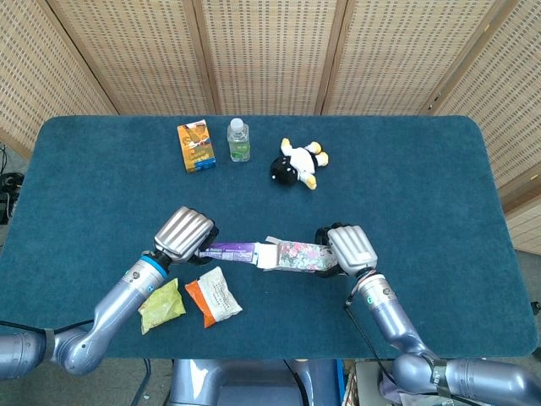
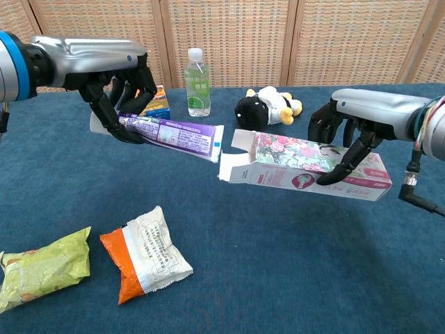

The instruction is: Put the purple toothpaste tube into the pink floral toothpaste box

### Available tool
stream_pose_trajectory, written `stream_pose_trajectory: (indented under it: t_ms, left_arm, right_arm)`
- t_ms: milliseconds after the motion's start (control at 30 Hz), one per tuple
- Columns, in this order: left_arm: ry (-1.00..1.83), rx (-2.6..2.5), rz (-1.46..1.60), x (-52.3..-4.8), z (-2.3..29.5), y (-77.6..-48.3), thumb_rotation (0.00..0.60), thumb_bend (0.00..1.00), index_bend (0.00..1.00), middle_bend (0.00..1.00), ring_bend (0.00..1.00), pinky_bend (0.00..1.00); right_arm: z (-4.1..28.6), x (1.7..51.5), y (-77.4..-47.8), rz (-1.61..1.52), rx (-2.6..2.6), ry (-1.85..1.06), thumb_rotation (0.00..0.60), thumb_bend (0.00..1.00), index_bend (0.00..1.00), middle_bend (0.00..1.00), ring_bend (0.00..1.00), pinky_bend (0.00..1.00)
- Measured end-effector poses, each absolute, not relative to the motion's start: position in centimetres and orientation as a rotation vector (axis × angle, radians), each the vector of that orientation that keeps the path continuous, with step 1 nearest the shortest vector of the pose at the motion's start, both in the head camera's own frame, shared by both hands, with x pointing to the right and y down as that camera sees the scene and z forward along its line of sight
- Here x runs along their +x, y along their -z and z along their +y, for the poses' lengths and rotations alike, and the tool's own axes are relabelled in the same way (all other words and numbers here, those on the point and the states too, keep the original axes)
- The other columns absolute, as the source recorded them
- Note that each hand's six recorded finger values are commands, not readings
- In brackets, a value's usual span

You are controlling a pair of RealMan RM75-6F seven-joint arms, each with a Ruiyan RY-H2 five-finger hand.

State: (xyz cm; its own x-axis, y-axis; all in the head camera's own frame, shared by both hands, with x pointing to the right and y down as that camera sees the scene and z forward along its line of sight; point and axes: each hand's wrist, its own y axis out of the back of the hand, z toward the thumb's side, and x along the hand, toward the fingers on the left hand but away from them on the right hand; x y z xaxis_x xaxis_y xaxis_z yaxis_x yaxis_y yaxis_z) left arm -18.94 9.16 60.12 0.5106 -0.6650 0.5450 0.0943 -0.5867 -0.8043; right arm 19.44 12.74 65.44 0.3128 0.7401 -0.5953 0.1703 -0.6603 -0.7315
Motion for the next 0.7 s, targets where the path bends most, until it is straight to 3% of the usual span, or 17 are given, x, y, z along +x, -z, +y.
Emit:
stream_pose_trajectory:
  t_ms: [700]
  left_arm:
    - [1.176,-1.947,0.476,-17.5,9.9,-61.8,0.600,0.23,0.81,0.69,0.59,0.55]
  right_arm:
    - [12.9,19.1,-65.2,-0.796,-2.050,-1.342,0.600,0.00,0.59,0.48,0.35,0.40]
